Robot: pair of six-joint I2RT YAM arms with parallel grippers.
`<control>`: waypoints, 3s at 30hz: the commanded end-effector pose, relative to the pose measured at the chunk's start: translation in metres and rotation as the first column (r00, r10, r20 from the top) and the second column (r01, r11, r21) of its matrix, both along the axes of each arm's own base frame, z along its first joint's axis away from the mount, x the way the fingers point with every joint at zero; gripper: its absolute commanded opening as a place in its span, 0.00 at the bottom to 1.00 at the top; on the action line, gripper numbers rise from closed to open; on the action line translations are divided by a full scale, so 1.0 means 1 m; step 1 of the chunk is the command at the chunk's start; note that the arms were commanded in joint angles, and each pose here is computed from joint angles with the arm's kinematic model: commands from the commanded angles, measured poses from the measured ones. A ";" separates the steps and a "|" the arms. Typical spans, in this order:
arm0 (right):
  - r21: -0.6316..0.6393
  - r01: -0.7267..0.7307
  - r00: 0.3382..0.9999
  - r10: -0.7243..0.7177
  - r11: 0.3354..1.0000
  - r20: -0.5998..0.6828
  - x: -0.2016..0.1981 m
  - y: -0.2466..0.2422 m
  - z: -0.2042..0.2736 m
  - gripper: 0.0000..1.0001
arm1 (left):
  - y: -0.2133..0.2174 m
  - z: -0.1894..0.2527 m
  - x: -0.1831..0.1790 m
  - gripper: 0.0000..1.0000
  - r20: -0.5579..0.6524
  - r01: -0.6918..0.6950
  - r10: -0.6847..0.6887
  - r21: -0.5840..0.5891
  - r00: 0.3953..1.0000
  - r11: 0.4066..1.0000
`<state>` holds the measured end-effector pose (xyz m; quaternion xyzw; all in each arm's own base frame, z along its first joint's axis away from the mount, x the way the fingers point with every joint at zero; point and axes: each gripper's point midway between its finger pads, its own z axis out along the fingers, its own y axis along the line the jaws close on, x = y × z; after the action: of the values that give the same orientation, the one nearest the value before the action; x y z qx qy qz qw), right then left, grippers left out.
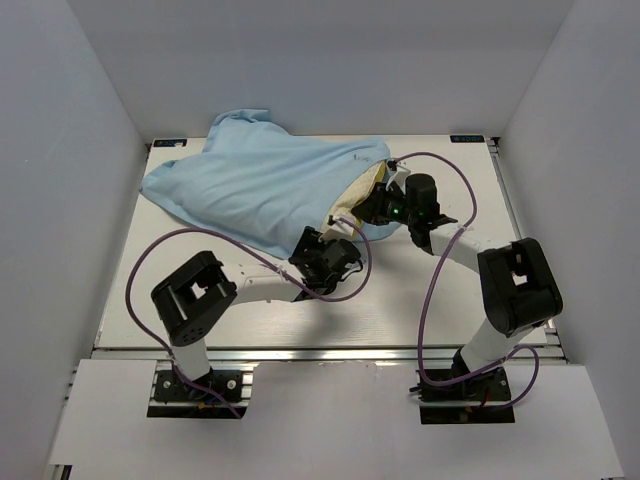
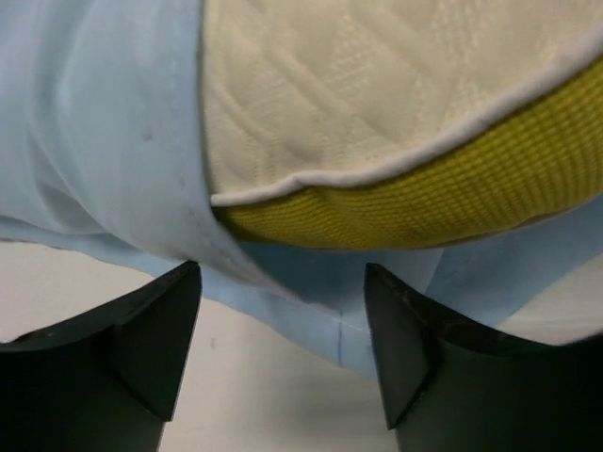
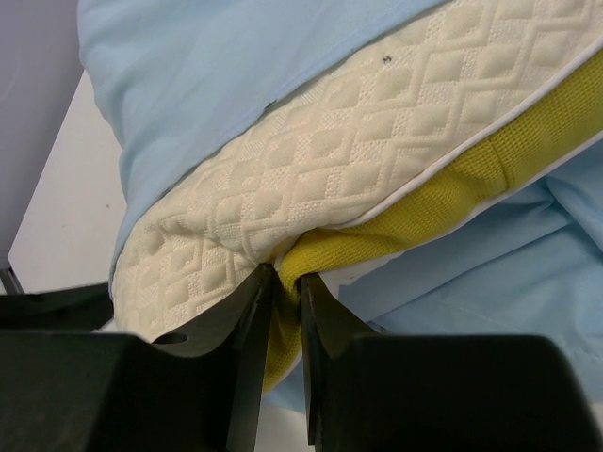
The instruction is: Put the pillow into the pillowcase
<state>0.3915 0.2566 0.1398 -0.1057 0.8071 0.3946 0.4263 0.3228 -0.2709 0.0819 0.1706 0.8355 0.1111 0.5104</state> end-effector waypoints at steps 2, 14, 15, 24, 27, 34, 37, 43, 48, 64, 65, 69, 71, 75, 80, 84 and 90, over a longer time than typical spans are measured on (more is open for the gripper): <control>0.060 -0.041 0.995 0.036 0.997 0.090 0.003 0.010 0.041 0.24 | 0.001 0.027 0.010 0.63 0.056 -0.060 0.062 -0.048 0.996 0.997; 0.052 -0.064 0.996 0.060 0.997 0.069 0.012 0.017 0.035 0.24 | -0.030 0.109 -0.012 0.00 0.067 0.177 -0.165 -0.269 0.984 0.947; 0.064 -0.065 0.996 0.062 0.996 0.059 0.013 0.019 0.036 0.24 | -0.039 0.123 -0.016 0.00 0.073 0.217 -0.205 -0.298 0.976 0.930; 0.181 -0.170 0.985 0.161 0.969 0.065 0.002 0.063 0.081 0.23 | -0.105 0.171 -0.073 0.00 -0.016 0.475 -0.561 -0.512 0.828 0.716; 0.197 -0.196 0.981 0.188 0.961 0.056 -0.012 0.082 0.085 0.24 | -0.118 0.177 -0.082 0.00 -0.012 0.484 -0.601 -0.580 0.799 0.655; -0.001 -0.187 0.978 0.186 0.982 -0.099 -0.029 0.065 -0.011 0.26 | -0.110 0.133 -0.095 0.00 -0.073 0.408 -0.584 -0.646 0.808 0.646; -0.080 -0.177 0.978 0.167 0.981 -0.124 -0.039 0.033 -0.042 0.31 | -0.111 0.107 -0.106 0.09 -0.115 0.388 -0.605 -0.670 0.788 0.633; -0.155 -0.199 0.973 0.176 0.968 -0.150 -0.057 -0.004 -0.066 0.43 | -0.116 0.121 -0.102 0.77 -0.118 0.407 -0.615 -0.650 0.780 0.641; -0.149 -0.232 0.968 0.212 0.961 -0.137 -0.058 -0.008 -0.060 0.52 | -0.097 0.183 -0.072 0.91 0.026 0.444 -0.520 -0.560 0.854 0.700; -0.209 -0.064 0.998 0.056 0.976 -0.043 -0.015 -0.095 -0.016 0.69 | -0.099 0.080 0.031 0.94 -0.055 0.438 -0.451 -0.156 0.891 0.885; -0.209 -0.064 0.997 0.055 0.976 -0.050 -0.013 -0.095 -0.018 0.69 | -0.100 0.085 0.039 0.94 -0.048 0.425 -0.435 -0.136 0.899 0.895; -0.169 -0.033 0.994 0.015 0.985 -0.105 0.010 -0.089 -0.025 0.67 | -0.085 0.070 0.067 0.94 -0.054 0.323 -0.322 0.000 0.945 0.947; -0.153 -0.011 0.989 -0.011 0.988 -0.148 0.020 -0.087 -0.033 0.66 | -0.075 0.063 0.077 0.93 -0.055 0.285 -0.283 0.037 0.958 0.958; -0.155 0.051 0.979 -0.080 0.987 -0.188 0.048 -0.084 -0.041 0.67 | -0.058 0.051 0.086 0.74 -0.086 0.255 -0.251 0.037 0.964 0.966; -0.117 0.101 0.970 -0.124 0.988 -0.211 0.076 -0.073 -0.039 0.66 | -0.035 0.042 0.093 0.52 -0.117 0.215 -0.215 -0.009 0.970 0.976; -0.109 0.137 0.947 -0.163 0.985 -0.277 0.088 -0.065 -0.050 0.66 | -0.026 0.044 0.094 0.50 -0.121 0.207 -0.212 -0.051 0.970 0.977; -0.135 0.152 0.904 -0.192 0.979 -0.381 0.075 -0.056 -0.071 0.62 | -0.017 0.037 0.095 0.50 -0.143 0.180 -0.197 -0.125 0.970 0.976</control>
<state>0.4682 0.1948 0.0695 0.0001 0.8957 0.3277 0.3006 0.4149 -0.3100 0.1047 0.2654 0.8492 0.0079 0.4564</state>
